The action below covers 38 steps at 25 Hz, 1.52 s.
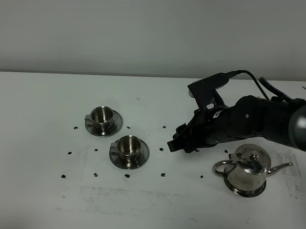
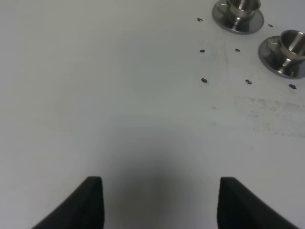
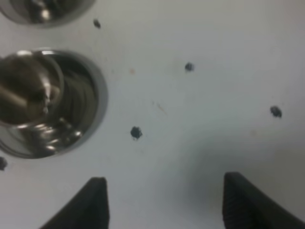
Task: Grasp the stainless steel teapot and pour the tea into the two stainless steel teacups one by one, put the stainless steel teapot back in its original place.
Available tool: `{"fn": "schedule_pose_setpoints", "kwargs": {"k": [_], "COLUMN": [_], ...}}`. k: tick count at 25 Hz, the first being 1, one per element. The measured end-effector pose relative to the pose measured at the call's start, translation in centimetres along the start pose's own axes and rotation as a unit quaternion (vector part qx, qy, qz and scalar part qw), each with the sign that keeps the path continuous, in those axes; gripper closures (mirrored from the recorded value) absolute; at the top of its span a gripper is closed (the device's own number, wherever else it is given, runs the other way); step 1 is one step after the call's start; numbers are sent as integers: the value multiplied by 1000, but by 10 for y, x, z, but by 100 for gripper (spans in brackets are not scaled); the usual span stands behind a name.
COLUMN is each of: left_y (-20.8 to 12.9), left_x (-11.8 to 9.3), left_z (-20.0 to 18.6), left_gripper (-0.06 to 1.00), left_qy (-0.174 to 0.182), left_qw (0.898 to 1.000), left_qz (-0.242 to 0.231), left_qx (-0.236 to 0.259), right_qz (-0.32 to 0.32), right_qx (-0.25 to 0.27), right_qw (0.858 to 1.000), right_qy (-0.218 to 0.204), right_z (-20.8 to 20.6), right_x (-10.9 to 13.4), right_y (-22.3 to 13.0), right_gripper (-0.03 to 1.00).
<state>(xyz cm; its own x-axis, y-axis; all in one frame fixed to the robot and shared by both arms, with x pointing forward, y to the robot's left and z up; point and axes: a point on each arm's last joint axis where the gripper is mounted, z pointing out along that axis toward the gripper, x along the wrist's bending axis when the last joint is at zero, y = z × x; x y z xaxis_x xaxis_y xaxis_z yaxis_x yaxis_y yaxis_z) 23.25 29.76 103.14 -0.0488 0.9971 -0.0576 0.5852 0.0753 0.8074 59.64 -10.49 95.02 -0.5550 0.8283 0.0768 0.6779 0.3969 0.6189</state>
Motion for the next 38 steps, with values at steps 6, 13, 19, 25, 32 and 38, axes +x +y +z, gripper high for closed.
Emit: {"fn": "schedule_pose_setpoints", "kwargs": {"k": [6,13,19,25,32,38], "left_y": [0,0,0,0,0,0], "left_x": [0,0,0,0,0,0], "left_z": [0,0,0,0,0,0], "left_gripper": [44,44,44,44,44,44], "left_qy": [0,0,0,0,0,0], "left_qw": [1000,1000,1000,1000,1000,1000], "left_qz": [0,0,0,0,0,0], "left_qx": [0,0,0,0,0,0], "right_qz": [9,11,12,13,14,14], "right_qx": [46,89,112,135,164,170], "right_qw": [999,996,993,990,986,985], "right_qy": [-23,-29,-32,-32,-26,-22], "right_z": [3,1,0,-1,-4,-15], "right_x": [-16,-20,-21,-20,-19,-17], "right_y": [-10,-18,-23,-26,-31,-28], "right_gripper": [45,45,45,45,45,45]}}
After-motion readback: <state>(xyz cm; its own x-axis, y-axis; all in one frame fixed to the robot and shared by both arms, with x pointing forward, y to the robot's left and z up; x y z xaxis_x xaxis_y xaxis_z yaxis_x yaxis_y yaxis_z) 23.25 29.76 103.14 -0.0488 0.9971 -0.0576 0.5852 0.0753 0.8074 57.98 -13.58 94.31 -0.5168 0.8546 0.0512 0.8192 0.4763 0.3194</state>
